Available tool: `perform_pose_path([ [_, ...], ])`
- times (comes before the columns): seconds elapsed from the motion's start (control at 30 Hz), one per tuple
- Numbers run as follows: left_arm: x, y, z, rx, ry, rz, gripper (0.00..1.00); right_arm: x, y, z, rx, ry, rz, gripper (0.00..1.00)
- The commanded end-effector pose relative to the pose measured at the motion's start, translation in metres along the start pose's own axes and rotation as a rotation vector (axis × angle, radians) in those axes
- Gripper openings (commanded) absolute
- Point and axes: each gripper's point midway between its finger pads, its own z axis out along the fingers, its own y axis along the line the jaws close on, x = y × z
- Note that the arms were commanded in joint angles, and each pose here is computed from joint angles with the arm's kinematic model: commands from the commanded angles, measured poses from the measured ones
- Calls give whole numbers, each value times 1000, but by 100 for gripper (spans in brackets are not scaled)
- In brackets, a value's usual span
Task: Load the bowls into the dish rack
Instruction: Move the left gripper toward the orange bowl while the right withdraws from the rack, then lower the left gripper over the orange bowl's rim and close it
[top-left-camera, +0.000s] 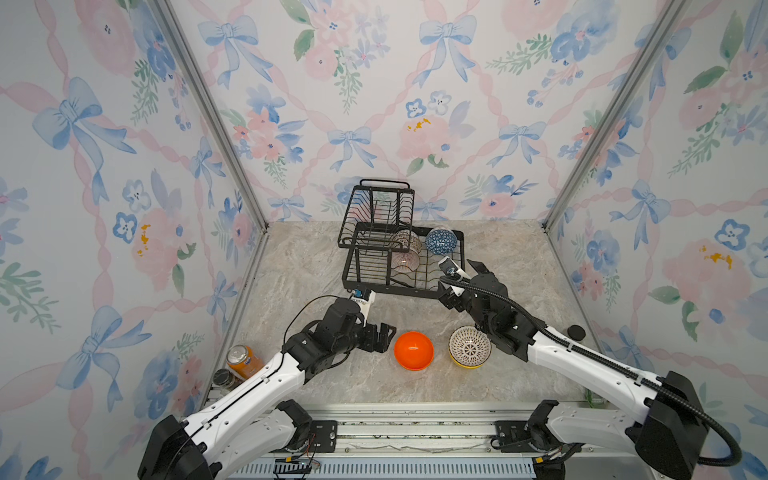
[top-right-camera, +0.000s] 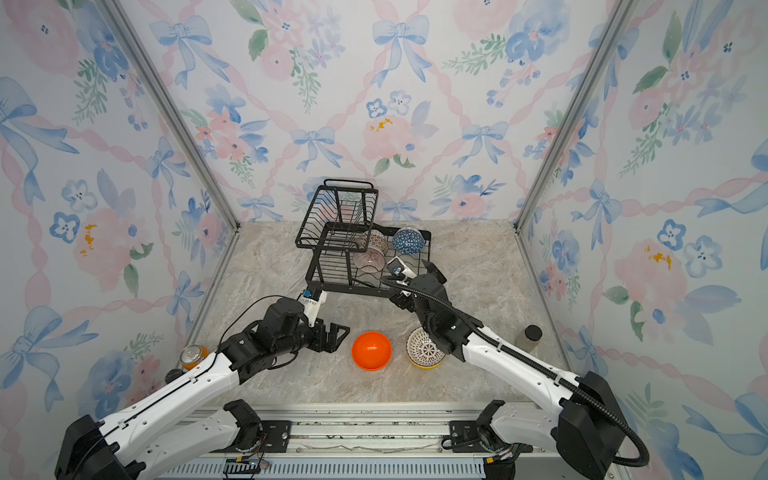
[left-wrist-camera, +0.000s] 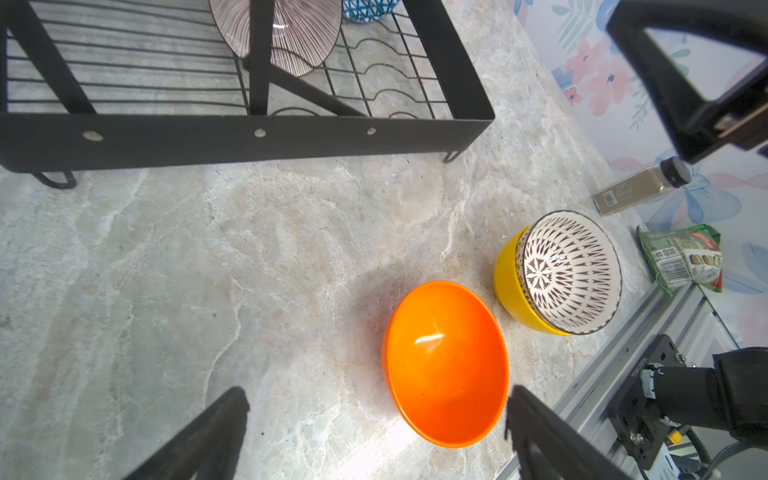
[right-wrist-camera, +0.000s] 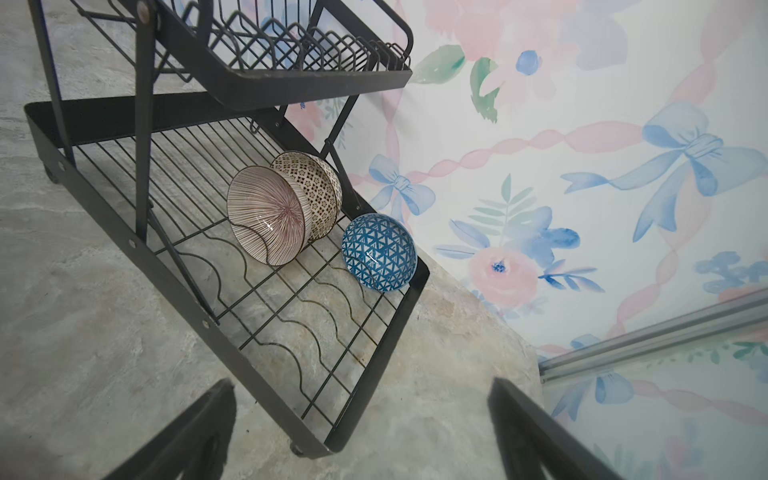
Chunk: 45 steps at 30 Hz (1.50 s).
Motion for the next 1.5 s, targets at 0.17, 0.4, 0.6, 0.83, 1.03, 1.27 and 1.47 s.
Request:
perform_pose_path([
  [0.17, 40, 9, 18, -38, 93, -62, 98, 9, 4, -19, -60, 59, 84, 97],
  [0.4, 67, -4, 35, 29, 153, -91, 98, 17, 6, -20, -65, 78, 100, 97],
  [0.6, 78, -19, 49, 51, 209, -84, 98, 23, -1, -15, -102, 109, 193, 97],
  [0.83, 85, -13, 67, -11, 263, -103, 98, 34, -20, -6, -155, 120, 347, 97],
  [1.03, 79, -12, 81, -51, 271, -117, 97, 40, -21, 0, -176, 135, 347, 97],
  [1.27, 70, -13, 96, -81, 278, -98, 91, 42, -19, 4, -190, 142, 346, 97],
  [1.47, 85, -11, 111, -91, 349, -98, 77, 45, -20, 3, -191, 148, 347, 97],
])
